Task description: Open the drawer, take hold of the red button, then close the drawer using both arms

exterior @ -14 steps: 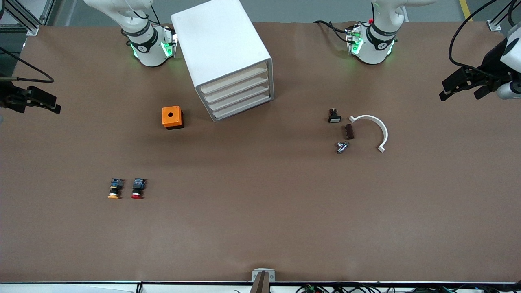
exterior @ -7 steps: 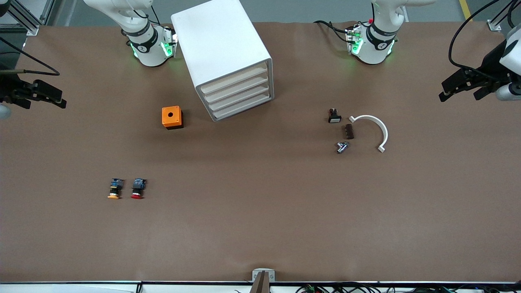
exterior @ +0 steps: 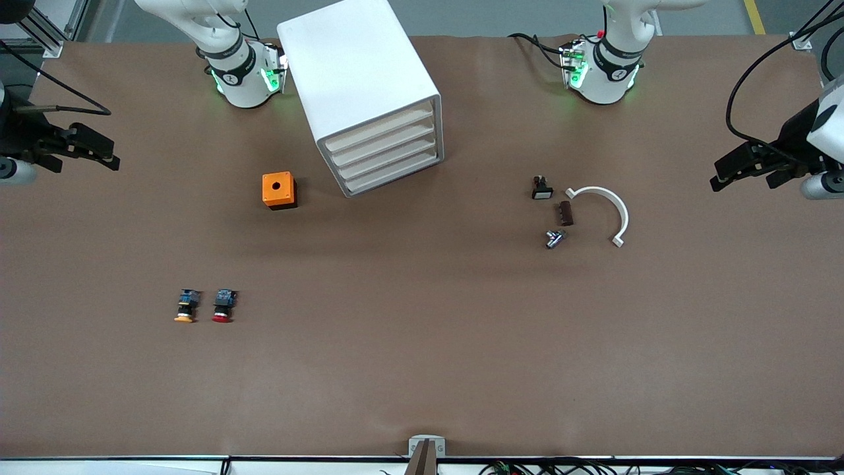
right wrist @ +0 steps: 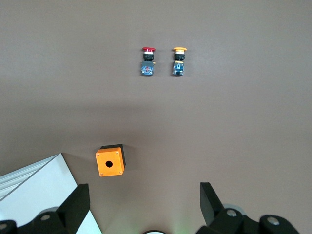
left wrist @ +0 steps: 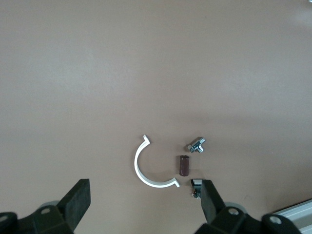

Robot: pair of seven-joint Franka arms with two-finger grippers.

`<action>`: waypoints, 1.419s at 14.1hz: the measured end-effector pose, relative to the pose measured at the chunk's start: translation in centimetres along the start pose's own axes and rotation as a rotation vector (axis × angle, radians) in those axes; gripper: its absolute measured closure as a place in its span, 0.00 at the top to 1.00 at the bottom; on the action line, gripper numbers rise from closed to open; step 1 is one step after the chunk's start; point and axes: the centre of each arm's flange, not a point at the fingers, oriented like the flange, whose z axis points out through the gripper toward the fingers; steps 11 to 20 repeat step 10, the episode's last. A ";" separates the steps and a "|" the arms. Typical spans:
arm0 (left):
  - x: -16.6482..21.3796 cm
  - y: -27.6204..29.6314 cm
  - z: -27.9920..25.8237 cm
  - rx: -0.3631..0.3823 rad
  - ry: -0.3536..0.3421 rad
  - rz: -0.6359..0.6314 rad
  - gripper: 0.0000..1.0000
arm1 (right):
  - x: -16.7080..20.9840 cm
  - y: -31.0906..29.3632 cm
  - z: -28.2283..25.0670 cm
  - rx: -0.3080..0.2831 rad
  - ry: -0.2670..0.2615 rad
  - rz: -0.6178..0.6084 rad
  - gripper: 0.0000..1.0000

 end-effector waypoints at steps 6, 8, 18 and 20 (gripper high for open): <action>0.1 0.1 -0.9 -0.002 0.019 0.001 1.00 | -0.1 -0.1 0.1 -0.001 0.013 -0.002 1.00; 0.1 0.1 -1.0 -0.002 0.021 0.002 1.00 | -0.6 -0.1 0.5 -0.001 0.026 -0.002 1.00; 0.1 0.1 -1.0 -0.002 0.021 0.002 1.00 | -1.1 -0.1 0.6 -0.001 0.029 -0.002 1.00; 0.1 0.1 -1.0 -0.002 0.021 0.002 1.00 | -1.1 -0.1 0.6 -0.001 0.029 -0.002 1.00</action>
